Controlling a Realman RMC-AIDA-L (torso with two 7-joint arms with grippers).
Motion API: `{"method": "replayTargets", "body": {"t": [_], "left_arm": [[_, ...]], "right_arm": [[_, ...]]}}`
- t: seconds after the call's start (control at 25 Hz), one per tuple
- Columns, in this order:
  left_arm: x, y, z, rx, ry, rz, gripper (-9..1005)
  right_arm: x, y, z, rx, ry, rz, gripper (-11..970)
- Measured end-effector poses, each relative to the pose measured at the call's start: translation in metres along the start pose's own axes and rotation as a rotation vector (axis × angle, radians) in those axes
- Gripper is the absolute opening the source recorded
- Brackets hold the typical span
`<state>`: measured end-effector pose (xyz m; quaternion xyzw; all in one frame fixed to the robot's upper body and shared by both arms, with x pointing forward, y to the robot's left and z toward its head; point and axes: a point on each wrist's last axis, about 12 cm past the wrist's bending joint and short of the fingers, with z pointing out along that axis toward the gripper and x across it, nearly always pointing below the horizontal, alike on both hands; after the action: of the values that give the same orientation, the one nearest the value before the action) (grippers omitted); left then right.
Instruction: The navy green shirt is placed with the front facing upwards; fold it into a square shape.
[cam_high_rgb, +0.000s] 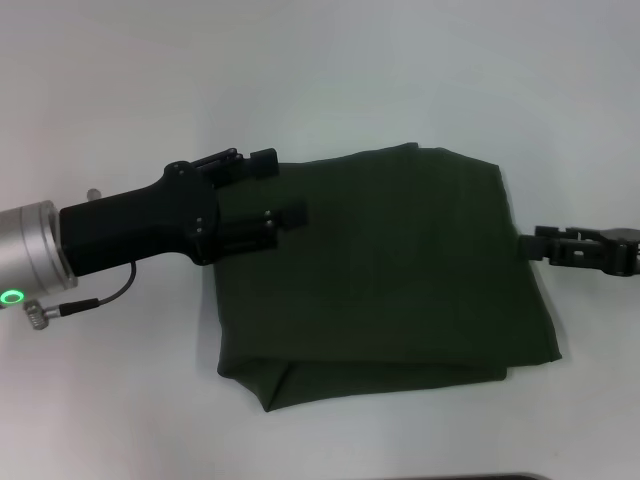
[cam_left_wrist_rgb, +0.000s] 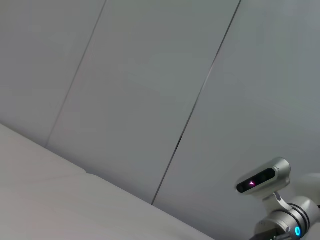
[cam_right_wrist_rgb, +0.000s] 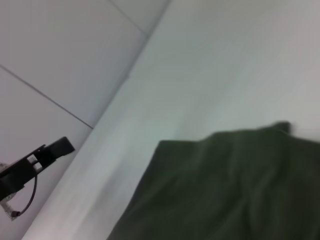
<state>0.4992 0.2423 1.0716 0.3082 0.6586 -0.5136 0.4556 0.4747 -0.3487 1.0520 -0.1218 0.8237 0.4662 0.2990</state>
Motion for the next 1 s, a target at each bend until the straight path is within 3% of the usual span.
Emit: {"method": "replayTargets", "body": {"t": [0.48, 0.76, 1.0], "left_arm": [[0.005, -0.002, -0.010, 0.000, 0.048, -0.034, 844], [0.007, -0.002, -0.012, -0.004, 0.075, -0.054, 844], [0.010, -0.002, -0.017, -0.022, 0.071, -0.062, 844]], "right_arm": [[-0.006, 0.010, 0.026, -0.051, -0.107, -0.185, 873], [-0.011, 0.018, 0.049, -0.110, -0.108, -0.275, 871], [-0.014, 0.020, 0.056, -0.124, -0.116, -0.325, 869]]}}
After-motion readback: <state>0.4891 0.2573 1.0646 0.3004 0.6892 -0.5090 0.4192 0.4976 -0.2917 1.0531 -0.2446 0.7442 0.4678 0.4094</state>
